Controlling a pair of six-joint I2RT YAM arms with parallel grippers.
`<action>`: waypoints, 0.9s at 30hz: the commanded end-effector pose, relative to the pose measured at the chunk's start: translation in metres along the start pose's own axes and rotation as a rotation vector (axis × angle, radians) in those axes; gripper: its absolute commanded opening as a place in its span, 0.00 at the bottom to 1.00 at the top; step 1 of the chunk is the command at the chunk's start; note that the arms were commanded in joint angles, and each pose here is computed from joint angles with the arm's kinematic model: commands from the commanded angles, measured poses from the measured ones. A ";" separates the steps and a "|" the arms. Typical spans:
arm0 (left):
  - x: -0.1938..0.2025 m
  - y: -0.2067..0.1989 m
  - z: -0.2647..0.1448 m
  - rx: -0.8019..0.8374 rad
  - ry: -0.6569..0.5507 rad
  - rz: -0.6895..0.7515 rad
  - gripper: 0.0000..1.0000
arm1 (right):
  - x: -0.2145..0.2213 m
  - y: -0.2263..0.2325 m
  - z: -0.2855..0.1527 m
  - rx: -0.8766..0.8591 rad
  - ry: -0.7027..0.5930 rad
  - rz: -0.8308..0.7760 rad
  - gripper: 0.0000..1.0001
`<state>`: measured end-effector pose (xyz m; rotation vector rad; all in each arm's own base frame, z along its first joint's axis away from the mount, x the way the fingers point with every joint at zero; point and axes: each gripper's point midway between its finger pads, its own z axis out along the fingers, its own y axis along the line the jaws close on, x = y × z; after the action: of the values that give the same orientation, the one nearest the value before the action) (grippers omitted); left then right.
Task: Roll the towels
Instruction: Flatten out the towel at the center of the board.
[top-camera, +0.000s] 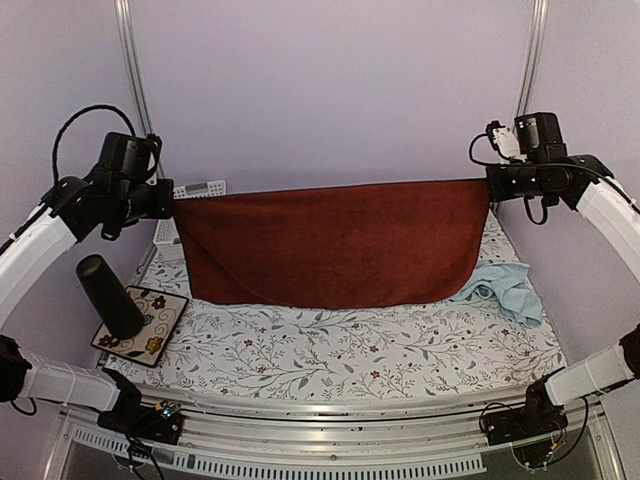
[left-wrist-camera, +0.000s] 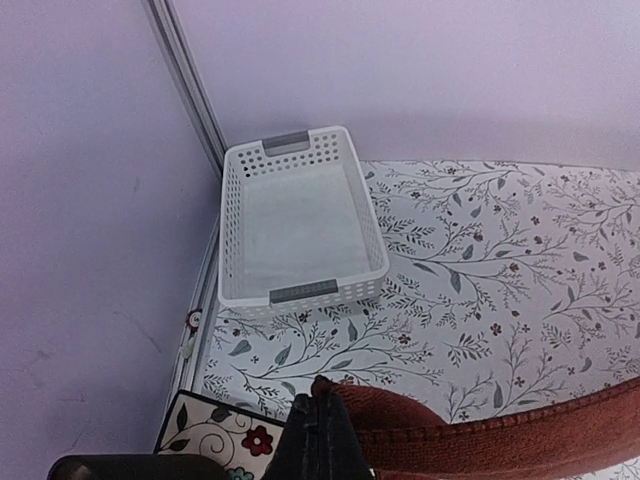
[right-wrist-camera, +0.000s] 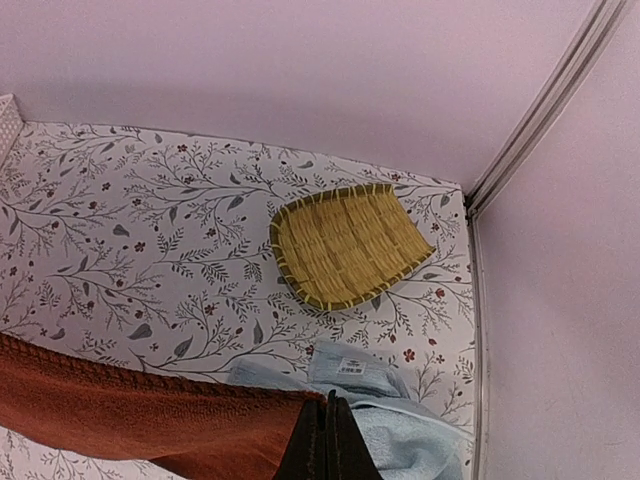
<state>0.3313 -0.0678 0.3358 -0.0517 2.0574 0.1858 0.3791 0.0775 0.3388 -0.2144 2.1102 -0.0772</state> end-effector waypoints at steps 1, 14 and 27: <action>0.038 -0.011 0.042 -0.074 0.142 0.089 0.00 | 0.037 0.000 0.051 0.062 0.180 0.011 0.02; 0.123 -0.041 0.180 -0.116 0.346 0.202 0.00 | 0.080 0.018 0.171 0.109 0.294 -0.072 0.02; 0.118 -0.037 0.232 -0.166 0.283 0.237 0.00 | 0.095 0.001 0.223 0.105 0.304 -0.031 0.02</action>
<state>0.4569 -0.0747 0.1072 0.1023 2.4068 0.4936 0.4944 0.0815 0.1330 -0.2342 2.4551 -0.2531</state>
